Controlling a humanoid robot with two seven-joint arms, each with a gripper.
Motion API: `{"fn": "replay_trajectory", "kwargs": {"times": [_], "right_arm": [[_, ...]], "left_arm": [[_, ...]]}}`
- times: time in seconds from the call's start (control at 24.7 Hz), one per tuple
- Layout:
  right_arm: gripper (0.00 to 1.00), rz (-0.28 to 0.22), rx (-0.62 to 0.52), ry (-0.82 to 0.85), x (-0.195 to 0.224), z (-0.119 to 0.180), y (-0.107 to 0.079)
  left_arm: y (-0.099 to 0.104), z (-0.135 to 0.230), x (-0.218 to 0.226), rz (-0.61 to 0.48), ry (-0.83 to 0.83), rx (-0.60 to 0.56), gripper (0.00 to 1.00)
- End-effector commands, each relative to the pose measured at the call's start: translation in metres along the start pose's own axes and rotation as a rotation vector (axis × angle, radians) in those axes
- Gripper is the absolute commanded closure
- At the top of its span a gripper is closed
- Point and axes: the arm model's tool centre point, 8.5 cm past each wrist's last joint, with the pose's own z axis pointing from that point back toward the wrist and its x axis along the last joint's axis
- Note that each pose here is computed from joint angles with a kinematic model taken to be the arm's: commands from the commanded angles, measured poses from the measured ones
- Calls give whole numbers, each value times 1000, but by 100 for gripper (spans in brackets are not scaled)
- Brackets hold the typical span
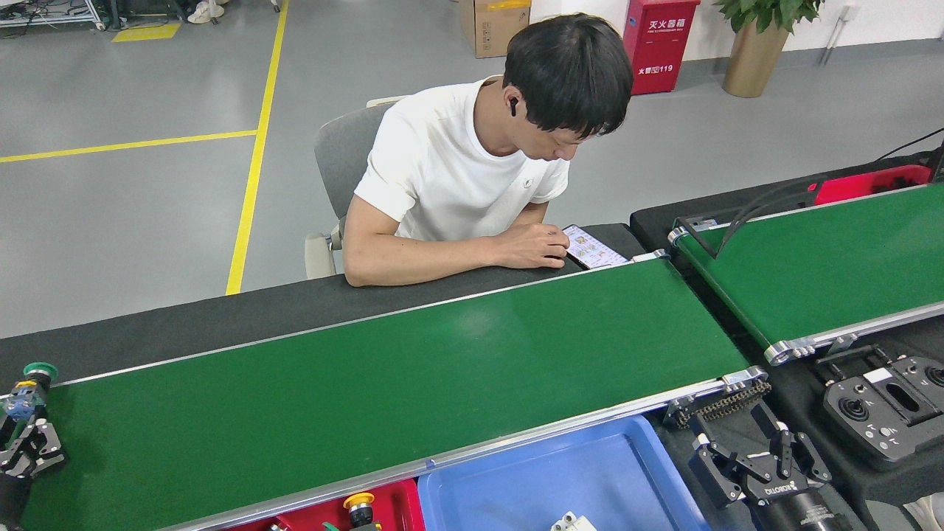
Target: Pick switch part from conveyor to tray
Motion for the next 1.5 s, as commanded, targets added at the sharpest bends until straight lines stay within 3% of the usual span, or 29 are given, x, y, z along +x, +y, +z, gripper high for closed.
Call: {"fn": "replay_trajectory", "kwargs": {"times": [0.0,0.2,0.45,0.61,0.77,0.89,0.97,1.01,1.05,1.13,1.18,1.3,1.38,1.46], "right_arm": [[2,11,-20,-7,-1,-2,-7],[2,11,-17,-8,-2,-2,-7],[2,12,-22,5,-5,-1,-9],[2,16,-27,41,-15,3,-14],[2,9,-33,39,-11,2,-15],[2,-5,-44,48,-7,-2,-16],[2,17,-43,93,-16,-2,-21],[2,35,-37,94,-18,-5,-25],[2,35,-15,69,-13,-10,-24],[2,24,8,34,-1,-20,-22],[2,30,5,34,3,-26,-25],[2,38,4,31,15,-32,-24],[2,76,-6,23,17,-32,-25],[2,70,-4,27,24,-33,-20]], "left_arm": [[16,5,-7,-12,10,57,95],[30,67,18,-44,-94,188,94],[51,168,95,-66,-352,300,93],[41,179,141,-34,-587,305,92],[32,192,170,-115,-778,304,92],[24,206,197,-93,-942,287,91],[19,213,215,-102,-1015,273,88],[17,214,219,-108,-1028,271,86],[17,215,221,-106,-1032,270,75],[15,216,222,-97,-1025,267,35],[15,216,221,-98,-1026,268,2],[16,216,221,-87,-1016,272,0],[18,214,218,-64,-976,285,0],[20,210,211,-40,-904,295,0]]}}
